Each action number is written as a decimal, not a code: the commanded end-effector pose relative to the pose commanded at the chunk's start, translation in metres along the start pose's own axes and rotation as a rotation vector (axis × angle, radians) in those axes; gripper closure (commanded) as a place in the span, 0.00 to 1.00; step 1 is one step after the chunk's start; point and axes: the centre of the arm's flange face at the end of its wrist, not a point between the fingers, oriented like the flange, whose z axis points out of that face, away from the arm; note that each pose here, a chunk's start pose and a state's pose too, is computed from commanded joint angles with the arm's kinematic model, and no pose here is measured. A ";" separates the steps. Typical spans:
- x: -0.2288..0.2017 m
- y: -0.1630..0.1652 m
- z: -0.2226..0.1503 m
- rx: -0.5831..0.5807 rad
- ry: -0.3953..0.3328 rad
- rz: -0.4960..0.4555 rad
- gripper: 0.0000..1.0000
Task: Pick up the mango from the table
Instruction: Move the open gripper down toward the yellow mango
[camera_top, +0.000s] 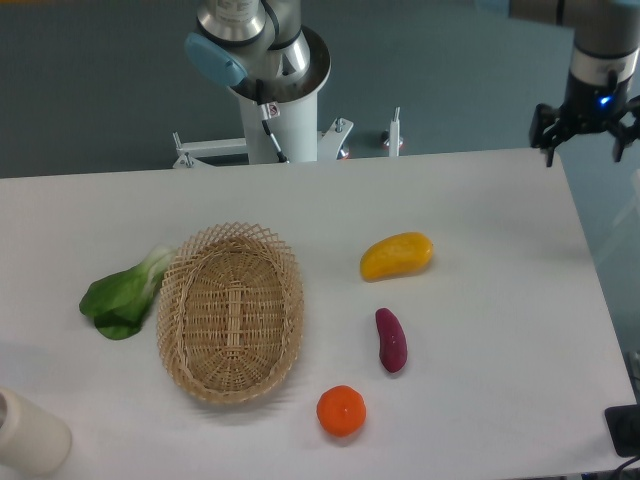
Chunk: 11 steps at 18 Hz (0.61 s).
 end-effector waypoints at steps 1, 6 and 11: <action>0.009 0.006 0.002 -0.007 0.014 0.046 0.00; 0.049 0.040 0.030 -0.023 0.097 0.293 0.00; 0.095 0.024 0.045 0.003 0.158 0.416 0.00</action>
